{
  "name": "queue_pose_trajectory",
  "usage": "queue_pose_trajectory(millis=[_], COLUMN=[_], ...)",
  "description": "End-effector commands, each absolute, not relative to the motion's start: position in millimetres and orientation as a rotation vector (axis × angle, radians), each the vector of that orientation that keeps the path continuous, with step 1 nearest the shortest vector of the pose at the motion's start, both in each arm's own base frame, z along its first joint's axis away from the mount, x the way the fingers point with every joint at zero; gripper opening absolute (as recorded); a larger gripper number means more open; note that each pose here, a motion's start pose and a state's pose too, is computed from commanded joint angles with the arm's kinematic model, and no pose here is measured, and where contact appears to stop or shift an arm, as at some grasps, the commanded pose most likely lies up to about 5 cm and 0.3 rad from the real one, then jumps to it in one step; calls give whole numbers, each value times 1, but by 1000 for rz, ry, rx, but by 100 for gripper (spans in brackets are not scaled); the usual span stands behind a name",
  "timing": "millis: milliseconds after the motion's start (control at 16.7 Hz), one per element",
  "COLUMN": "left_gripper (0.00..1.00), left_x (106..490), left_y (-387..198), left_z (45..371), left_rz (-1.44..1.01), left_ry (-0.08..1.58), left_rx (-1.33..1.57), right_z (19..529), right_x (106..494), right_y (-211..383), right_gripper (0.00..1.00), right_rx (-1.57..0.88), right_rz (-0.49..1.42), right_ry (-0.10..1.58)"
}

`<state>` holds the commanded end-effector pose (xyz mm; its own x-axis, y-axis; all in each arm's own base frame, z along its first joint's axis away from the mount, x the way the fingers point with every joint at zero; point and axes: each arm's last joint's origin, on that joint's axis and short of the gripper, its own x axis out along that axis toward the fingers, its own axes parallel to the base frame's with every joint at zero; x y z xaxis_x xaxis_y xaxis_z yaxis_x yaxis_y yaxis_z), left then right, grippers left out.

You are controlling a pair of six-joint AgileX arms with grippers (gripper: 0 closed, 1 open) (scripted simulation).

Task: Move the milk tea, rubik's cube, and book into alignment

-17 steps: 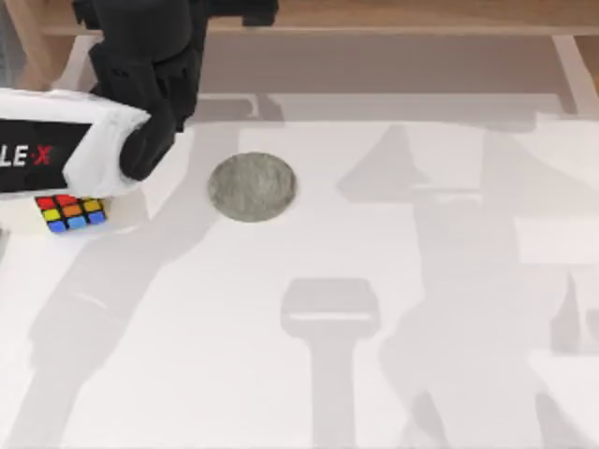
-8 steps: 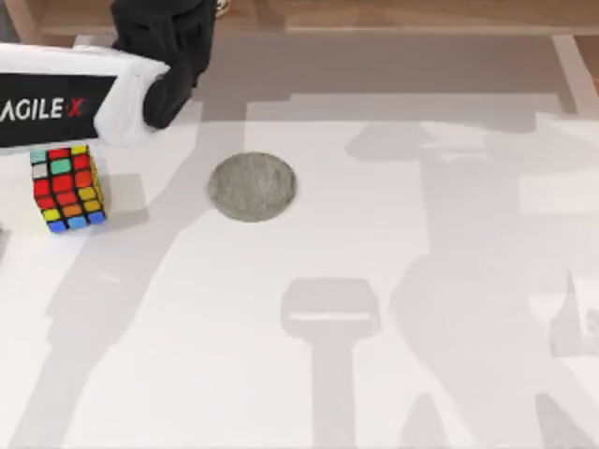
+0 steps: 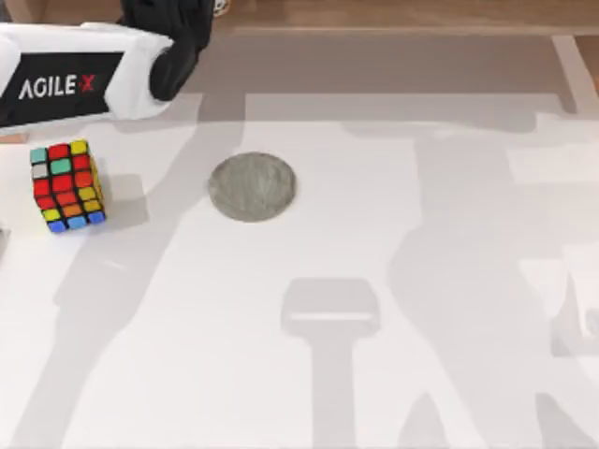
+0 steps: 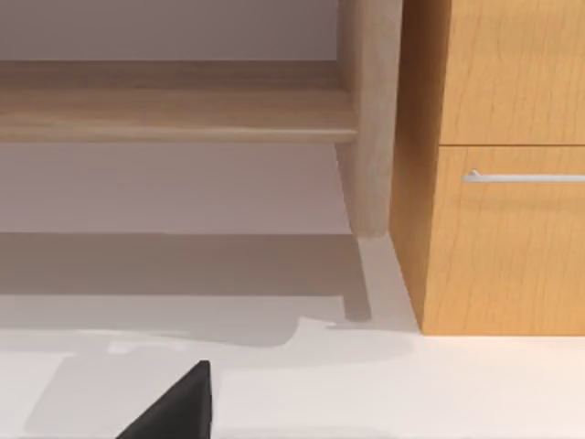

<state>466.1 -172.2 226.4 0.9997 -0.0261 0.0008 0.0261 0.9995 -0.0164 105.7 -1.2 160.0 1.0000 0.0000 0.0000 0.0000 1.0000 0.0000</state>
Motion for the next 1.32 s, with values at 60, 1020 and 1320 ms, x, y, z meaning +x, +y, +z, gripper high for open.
queue_pose_trajectory(millis=[60,1020,1320], left_gripper=[100,0,0], left_x=[466,466,466], left_y=[-172,-172,-172], left_z=[226,226,226], left_rz=[-26,-26,-26], left_ry=[-1,-1,-1], left_rx=[-16,-16,-16], right_z=[160,160,160], right_x=[106,106,106], right_y=[-1,-1,-1], right_gripper=[100,100,100], right_rx=[0,0,0], right_rz=[0,0,0], right_ry=[0,0,0])
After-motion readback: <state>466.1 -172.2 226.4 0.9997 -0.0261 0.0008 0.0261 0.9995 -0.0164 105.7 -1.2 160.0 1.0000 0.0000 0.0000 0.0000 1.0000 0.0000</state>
